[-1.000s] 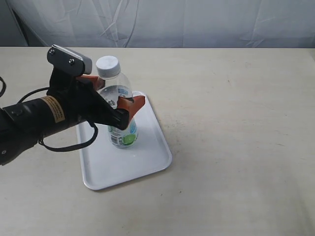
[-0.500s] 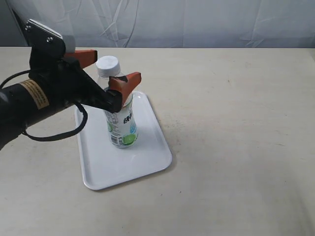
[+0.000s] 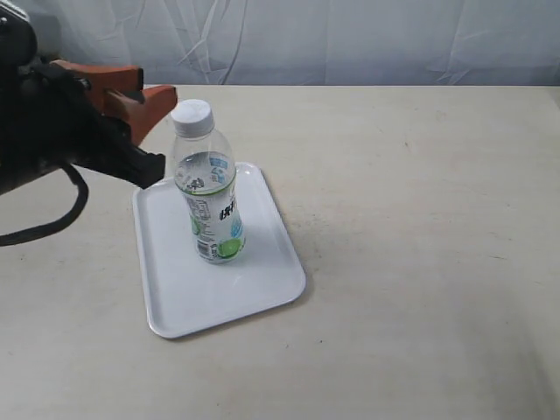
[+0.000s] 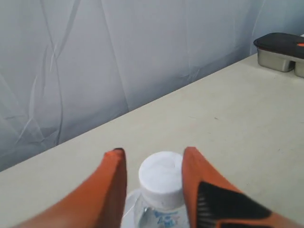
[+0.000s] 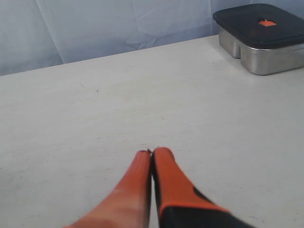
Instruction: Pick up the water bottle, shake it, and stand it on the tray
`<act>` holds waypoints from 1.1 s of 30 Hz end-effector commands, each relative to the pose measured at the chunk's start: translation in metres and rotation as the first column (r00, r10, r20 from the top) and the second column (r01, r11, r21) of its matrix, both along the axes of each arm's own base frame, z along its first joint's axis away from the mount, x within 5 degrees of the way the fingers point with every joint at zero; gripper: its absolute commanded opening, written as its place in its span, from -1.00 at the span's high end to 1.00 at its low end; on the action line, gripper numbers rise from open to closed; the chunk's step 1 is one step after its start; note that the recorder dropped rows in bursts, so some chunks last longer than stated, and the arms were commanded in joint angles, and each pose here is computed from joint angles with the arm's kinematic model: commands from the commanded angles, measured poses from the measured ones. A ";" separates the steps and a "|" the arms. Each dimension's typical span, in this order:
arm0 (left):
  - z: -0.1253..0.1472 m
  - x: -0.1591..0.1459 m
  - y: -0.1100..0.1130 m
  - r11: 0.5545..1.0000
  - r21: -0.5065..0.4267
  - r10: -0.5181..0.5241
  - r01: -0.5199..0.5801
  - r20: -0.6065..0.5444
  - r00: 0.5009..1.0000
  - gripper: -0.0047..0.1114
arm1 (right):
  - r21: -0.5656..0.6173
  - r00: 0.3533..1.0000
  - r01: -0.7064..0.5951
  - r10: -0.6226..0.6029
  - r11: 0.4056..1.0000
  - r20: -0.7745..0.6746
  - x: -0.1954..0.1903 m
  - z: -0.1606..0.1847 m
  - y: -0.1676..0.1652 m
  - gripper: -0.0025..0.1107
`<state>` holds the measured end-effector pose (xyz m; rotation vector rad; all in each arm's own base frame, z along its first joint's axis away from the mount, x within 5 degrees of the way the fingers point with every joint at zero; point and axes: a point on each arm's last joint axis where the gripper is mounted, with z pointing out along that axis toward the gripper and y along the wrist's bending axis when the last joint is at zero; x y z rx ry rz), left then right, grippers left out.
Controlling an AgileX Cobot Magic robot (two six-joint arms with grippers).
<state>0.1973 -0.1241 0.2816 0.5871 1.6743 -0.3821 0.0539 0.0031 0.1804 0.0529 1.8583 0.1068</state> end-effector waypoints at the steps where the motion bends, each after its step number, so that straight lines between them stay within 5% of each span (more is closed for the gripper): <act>1: 0.016 -0.018 0.014 0.999 0.022 0.027 -0.027 -0.002 1.000 0.69 | -0.004 1.000 0.004 -0.004 1.000 0.010 0.000 0.000 0.000 0.88; 4: 0.024 -0.031 0.023 0.994 0.102 0.025 -0.029 0.038 0.999 0.92 | -0.004 1.000 0.004 -0.004 1.000 0.010 0.000 0.000 0.000 0.88; 15: 0.053 -0.073 0.054 0.979 0.191 0.032 -0.073 0.210 0.977 0.92 | -0.004 1.000 0.004 -0.004 1.000 0.010 0.000 0.000 0.000 0.88; 26: 0.043 -0.093 0.075 0.977 0.133 0.162 -0.165 0.028 0.986 0.92 | -0.004 1.000 0.004 -0.004 1.000 0.010 0.000 0.000 0.000 0.88; 33: 0.016 -0.107 0.103 0.929 0.014 0.371 -0.370 -0.037 0.928 0.92 | -0.004 1.000 0.004 -0.004 1.000 0.010 0.000 0.000 0.000 0.88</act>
